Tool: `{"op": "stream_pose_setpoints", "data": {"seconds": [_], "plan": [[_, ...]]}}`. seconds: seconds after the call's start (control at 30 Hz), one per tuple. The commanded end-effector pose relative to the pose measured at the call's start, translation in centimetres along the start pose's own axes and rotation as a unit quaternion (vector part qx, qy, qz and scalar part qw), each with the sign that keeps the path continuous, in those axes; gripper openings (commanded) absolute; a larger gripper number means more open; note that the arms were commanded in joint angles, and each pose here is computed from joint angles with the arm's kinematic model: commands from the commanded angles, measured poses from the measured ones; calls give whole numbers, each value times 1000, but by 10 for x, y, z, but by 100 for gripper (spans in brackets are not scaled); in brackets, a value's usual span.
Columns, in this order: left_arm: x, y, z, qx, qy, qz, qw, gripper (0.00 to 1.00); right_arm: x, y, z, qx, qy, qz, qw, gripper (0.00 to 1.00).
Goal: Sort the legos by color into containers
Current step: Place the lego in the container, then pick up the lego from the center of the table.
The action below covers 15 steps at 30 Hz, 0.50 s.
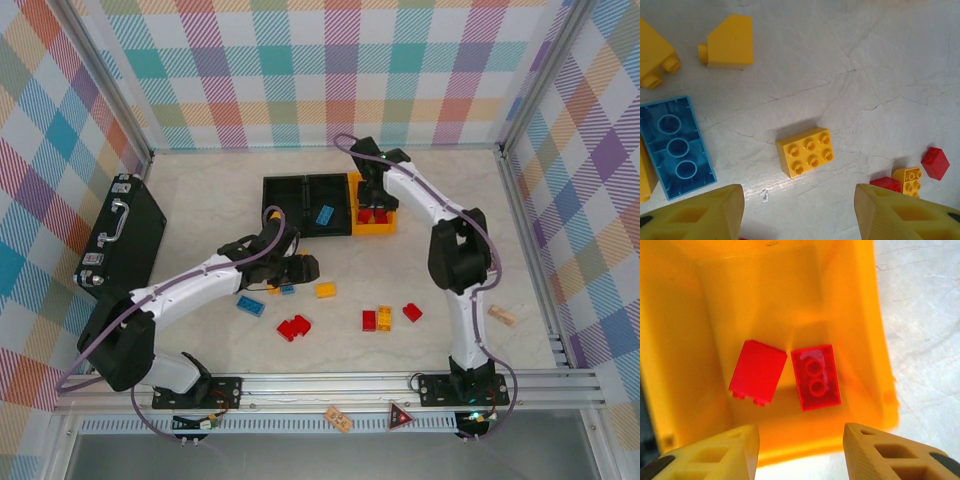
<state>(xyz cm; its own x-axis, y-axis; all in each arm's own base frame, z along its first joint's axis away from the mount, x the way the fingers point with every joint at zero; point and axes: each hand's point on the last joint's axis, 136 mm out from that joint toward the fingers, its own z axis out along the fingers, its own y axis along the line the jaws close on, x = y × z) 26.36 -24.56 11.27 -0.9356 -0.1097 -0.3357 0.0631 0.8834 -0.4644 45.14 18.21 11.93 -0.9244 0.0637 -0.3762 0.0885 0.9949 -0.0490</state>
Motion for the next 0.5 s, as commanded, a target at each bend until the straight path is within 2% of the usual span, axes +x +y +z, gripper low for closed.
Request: {"op": "stream_pose_setpoints", "data": {"seconds": [0.0,0.47], "plan": [[2,-1,-8,1,-15,-5,1000,60,2,4,-41,-42,-29,-4,999,48],[19,29,-29,-50,-13,-24,998,62,93,17,-73,-164,9,-17,986,56]]}}
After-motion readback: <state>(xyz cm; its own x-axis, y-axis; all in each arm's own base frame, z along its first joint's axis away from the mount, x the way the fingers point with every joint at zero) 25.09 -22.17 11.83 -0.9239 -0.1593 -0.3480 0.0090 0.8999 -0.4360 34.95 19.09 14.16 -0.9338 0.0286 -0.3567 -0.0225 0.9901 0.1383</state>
